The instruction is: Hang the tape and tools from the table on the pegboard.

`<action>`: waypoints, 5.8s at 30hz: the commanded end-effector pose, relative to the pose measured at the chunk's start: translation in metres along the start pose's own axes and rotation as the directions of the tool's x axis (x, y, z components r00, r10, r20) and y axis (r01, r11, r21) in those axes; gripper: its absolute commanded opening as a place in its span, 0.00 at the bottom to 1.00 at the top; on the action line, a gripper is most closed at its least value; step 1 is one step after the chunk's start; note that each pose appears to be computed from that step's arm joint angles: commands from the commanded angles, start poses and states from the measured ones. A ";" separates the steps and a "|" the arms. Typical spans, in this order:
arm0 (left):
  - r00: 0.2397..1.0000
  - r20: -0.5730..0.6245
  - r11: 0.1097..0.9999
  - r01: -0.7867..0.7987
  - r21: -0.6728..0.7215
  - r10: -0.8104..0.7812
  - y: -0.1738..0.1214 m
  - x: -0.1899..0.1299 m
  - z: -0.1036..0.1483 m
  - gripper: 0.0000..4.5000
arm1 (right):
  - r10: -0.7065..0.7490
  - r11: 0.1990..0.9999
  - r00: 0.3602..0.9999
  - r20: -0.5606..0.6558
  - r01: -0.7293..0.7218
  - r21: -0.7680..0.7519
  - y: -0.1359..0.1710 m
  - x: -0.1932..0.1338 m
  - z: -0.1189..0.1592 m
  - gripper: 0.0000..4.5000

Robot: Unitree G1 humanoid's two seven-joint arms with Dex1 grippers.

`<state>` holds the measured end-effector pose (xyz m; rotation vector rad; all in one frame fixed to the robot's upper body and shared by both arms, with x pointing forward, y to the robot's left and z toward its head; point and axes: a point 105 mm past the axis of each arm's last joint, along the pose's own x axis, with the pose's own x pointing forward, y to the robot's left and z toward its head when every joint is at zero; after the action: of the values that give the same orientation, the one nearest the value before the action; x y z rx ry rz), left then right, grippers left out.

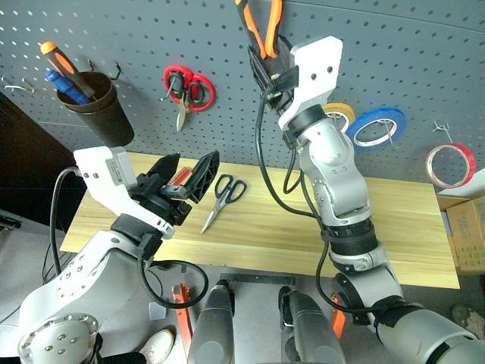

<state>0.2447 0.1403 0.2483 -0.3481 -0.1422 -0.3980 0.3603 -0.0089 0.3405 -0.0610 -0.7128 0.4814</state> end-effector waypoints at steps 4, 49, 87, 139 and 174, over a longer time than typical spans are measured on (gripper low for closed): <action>1.000 0.016 1.000 0.020 -0.007 -0.020 -0.004 0.000 0.003 1.00 | -0.011 1.000 0.990 0.139 0.013 -0.010 0.005 0.011 0.011 0.38; 0.998 -0.030 0.998 0.063 -0.018 -0.064 -0.001 0.008 -0.005 1.00 | -0.115 0.989 0.992 -0.042 0.111 -0.097 -0.006 -0.030 -0.074 0.38; 0.971 -0.218 0.958 -0.034 0.285 0.099 0.055 0.050 -0.067 1.00 | 0.463 0.870 0.807 -0.366 -0.334 0.363 0.035 -0.136 -0.052 0.99; 0.837 -0.502 0.863 0.075 0.499 0.218 0.122 0.056 -0.165 0.12 | 0.583 0.812 0.736 -0.345 -0.529 0.245 0.037 -0.148 -0.041 1.00; 0.983 0.086 0.872 -0.184 0.454 0.163 0.074 0.026 -0.055 0.12 | 0.445 0.831 0.893 -0.063 -0.386 0.400 0.018 -0.129 -0.006 1.00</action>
<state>0.3038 0.1778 0.1663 0.1076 -0.1789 -0.1645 0.2753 -0.0488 0.2422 0.1275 -0.3777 1.0195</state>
